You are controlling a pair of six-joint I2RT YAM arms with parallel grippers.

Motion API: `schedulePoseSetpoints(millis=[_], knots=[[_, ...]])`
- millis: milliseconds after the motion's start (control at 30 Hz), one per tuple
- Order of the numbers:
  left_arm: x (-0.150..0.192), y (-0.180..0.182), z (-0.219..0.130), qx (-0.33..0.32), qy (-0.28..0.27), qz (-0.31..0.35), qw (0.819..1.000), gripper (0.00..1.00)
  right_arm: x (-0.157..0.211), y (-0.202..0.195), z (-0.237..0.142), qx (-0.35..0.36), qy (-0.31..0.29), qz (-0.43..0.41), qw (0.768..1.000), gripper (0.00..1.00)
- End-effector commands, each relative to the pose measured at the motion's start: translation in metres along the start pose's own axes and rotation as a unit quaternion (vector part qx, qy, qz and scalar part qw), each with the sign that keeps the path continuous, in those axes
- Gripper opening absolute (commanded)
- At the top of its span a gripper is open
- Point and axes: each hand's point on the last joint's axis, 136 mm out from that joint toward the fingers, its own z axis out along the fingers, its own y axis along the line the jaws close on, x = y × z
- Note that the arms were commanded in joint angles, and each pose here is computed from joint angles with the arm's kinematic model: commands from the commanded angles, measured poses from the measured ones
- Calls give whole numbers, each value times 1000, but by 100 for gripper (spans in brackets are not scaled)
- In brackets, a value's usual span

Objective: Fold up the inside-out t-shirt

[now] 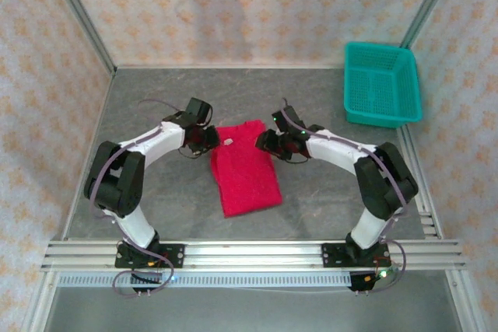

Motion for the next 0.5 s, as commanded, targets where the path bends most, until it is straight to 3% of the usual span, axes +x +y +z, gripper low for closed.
schedulePoseSetpoints(millis=[0, 167, 233, 467], knots=[[1, 16, -12, -33, 8, 32, 999, 18, -26, 2, -8, 37, -30, -59, 997, 52], [2, 29, -6, -21, 27, 14, 999, 46, -39, 2, 16, 62, -17, -108, 992, 53], [2, 33, -8, -18, 26, 5, 999, 53, -40, 1, 24, 73, -5, -126, 989, 56], [3, 38, 5, -10, 26, -26, 999, 56, -38, 0, 48, 72, 28, -145, 986, 59]])
